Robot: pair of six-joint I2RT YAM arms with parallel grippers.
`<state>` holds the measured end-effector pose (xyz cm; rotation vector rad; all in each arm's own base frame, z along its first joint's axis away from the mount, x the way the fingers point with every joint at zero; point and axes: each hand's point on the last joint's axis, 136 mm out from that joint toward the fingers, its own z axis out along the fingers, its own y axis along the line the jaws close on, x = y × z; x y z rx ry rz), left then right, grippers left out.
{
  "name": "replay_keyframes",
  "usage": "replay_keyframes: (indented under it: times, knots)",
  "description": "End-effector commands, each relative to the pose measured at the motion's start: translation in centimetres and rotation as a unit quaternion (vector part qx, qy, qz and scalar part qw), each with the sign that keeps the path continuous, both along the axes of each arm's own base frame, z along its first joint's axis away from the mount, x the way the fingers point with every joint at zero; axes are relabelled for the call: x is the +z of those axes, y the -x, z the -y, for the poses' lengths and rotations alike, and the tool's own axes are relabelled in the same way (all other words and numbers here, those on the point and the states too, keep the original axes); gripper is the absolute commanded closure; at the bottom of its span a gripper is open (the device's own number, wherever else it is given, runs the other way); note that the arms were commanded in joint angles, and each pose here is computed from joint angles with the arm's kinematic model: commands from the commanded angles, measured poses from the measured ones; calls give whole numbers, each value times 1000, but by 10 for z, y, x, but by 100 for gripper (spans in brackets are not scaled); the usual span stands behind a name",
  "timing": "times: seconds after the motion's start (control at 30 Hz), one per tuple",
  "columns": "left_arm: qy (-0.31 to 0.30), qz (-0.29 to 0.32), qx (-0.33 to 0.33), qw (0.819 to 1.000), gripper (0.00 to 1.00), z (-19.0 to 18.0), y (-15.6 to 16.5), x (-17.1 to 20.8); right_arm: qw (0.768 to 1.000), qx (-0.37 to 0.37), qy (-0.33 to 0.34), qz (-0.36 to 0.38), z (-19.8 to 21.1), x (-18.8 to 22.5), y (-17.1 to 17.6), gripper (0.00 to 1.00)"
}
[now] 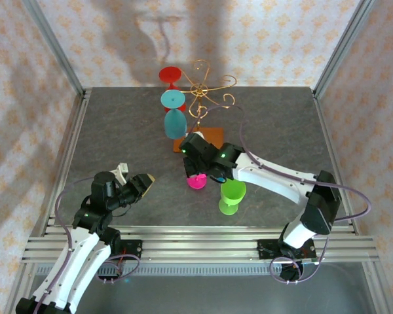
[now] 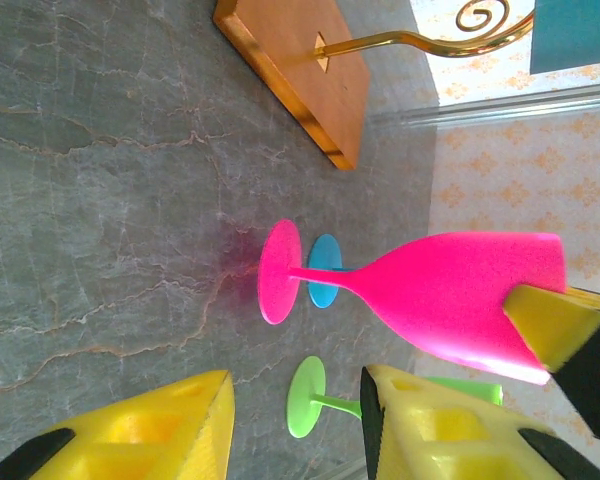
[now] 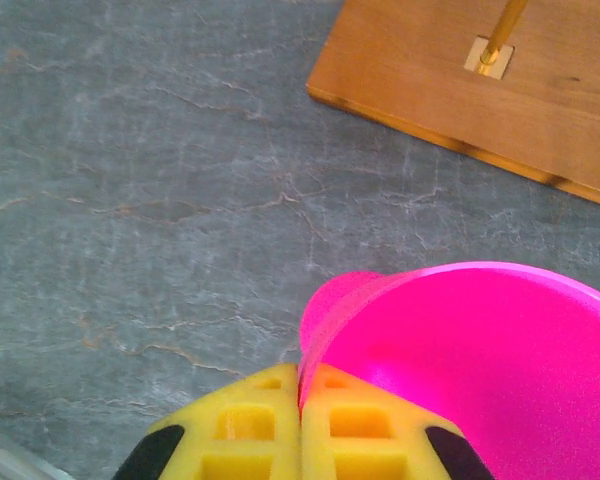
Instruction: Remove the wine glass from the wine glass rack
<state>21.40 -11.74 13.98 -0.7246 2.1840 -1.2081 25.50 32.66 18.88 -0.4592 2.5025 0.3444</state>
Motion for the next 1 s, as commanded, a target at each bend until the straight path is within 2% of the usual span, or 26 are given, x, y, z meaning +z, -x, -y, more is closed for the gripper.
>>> replay_keyframes:
  times: [0.0, 0.43, 0.63, 0.97]
  knots:
    - [-11, 20, -2, 1000, 62, 0, -4, 12, 999, -26, 22, 15, 9, -6, -7, 100]
    - [-12, 16, -1, 1000, 62, -1, -5, 9, 998, -34, 50, 28, 7, -21, -15, 100]
    - [-12, 17, 2, 1000, 63, -1, -6, 10, 997, -33, 56, 28, 5, -26, -18, 96]
    - [-10, 15, 1, 1000, 63, 0, -7, 11, 998, -31, 51, 32, 3, -17, -19, 79]
